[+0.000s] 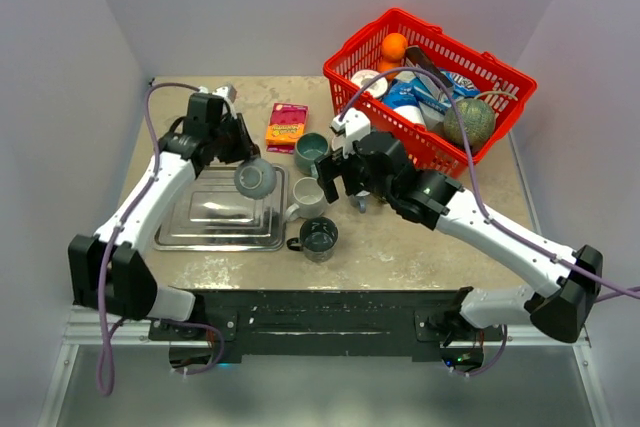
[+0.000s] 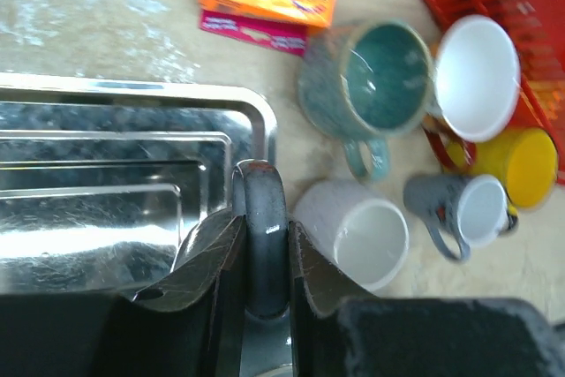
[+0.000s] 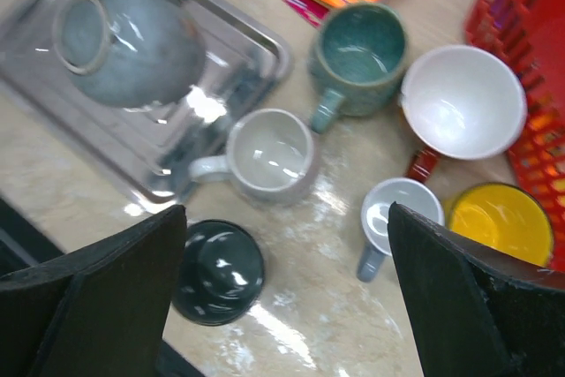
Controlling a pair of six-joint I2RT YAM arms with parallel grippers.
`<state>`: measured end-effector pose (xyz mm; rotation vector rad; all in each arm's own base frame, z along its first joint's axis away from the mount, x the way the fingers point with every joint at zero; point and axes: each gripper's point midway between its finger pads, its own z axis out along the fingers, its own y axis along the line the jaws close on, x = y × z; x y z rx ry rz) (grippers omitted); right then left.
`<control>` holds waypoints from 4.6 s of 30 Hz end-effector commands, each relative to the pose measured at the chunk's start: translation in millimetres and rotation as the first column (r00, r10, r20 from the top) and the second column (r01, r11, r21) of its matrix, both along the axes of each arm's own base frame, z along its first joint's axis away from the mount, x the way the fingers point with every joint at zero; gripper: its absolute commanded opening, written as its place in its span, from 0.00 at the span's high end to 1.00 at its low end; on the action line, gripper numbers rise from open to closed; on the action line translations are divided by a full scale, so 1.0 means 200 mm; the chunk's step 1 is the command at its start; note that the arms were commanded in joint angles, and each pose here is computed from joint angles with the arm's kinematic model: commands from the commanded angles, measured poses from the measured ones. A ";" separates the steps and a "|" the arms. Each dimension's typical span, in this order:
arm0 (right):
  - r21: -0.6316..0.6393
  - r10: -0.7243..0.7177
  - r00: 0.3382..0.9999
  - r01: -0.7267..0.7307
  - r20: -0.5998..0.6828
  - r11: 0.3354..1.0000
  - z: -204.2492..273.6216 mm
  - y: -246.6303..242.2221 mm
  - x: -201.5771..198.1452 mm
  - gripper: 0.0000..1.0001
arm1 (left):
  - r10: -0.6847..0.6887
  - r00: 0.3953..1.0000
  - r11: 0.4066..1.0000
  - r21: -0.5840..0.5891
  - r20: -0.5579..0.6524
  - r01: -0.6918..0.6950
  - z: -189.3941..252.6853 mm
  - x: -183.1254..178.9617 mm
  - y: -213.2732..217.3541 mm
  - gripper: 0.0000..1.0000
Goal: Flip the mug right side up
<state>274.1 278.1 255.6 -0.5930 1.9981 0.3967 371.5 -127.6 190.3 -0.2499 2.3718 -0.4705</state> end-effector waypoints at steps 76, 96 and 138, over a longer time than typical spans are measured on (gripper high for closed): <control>0.372 0.678 0.676 -0.732 0.289 0.571 0.72 0.39 -0.32 1.00 | -0.585 0.205 0.361 0.025 0.785 0.932 1.13 -0.95 -0.49 0.67; -0.003 0.432 0.887 -0.437 0.164 0.899 0.51 -0.09 -0.21 1.00 | -0.550 0.545 0.685 -0.032 0.633 0.728 0.84 -0.55 -0.41 0.08; -0.648 0.362 0.797 -0.603 -0.482 0.465 -0.69 -0.28 -0.30 1.00 | -0.497 0.698 0.824 0.028 0.515 0.566 0.66 -0.45 -0.27 0.08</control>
